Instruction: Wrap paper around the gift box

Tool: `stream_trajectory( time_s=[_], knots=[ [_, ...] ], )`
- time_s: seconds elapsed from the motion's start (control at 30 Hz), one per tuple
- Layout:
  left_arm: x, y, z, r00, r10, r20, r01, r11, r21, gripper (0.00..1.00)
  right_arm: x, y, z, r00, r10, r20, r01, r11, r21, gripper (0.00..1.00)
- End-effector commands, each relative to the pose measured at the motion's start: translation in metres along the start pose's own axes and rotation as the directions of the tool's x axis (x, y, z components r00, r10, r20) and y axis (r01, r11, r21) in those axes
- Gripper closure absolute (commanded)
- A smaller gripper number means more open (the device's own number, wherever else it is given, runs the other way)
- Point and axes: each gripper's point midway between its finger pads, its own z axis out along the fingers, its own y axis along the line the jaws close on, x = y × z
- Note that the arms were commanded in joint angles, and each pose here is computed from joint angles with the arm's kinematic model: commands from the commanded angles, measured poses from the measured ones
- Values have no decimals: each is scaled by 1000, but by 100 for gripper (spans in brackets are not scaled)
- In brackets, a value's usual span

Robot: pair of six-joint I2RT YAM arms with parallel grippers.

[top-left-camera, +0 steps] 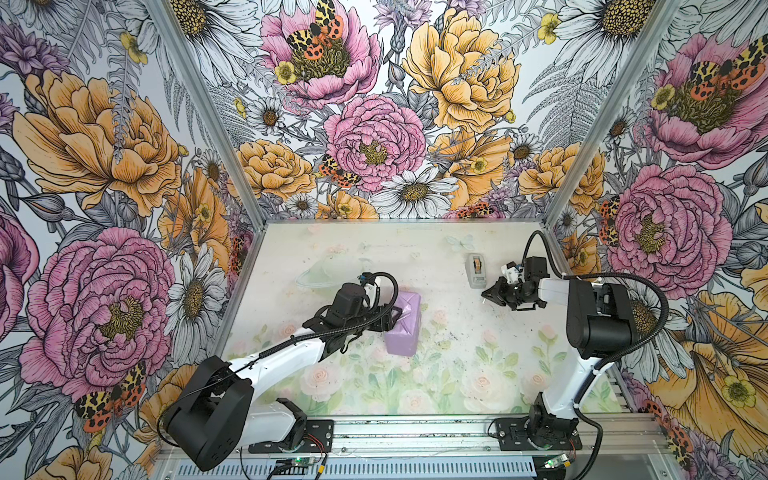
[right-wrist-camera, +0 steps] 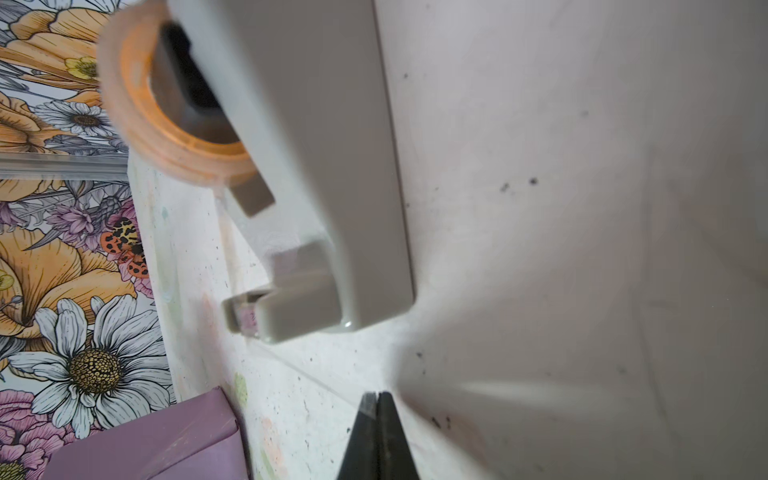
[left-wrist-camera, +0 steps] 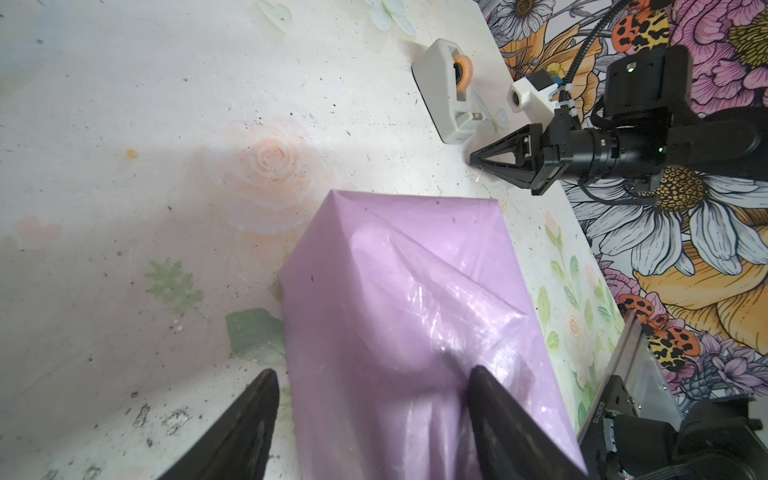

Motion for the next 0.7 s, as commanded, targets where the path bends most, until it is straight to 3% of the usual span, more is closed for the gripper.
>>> stream_trajectory(
  time_s=[0.0, 0.27, 0.43, 0.5, 0.67],
  knots=[
    [44, 35, 2, 988, -10, -154, -11, 991, -136, 28, 4, -19, -7, 997, 67, 39, -71, 990, 124, 100],
    [44, 34, 3, 988, -9, -156, -12, 991, -134, 28, 9, -17, -13, 998, 55, 31, -59, 987, 152, 100],
    [42, 33, 3, 987, -3, -158, -17, 991, -131, 28, 7, 68, -36, 977, -203, 72, 204, 979, -4, 100],
    [43, 33, 4, 987, -2, -159, -20, 991, -133, 28, 18, 117, -49, 937, -338, 91, 347, 932, -103, 100],
    [44, 31, 4, 987, 4, -162, -26, 991, -132, 28, 70, 203, -64, 824, -561, 77, 560, 786, -263, 100]
  ],
)
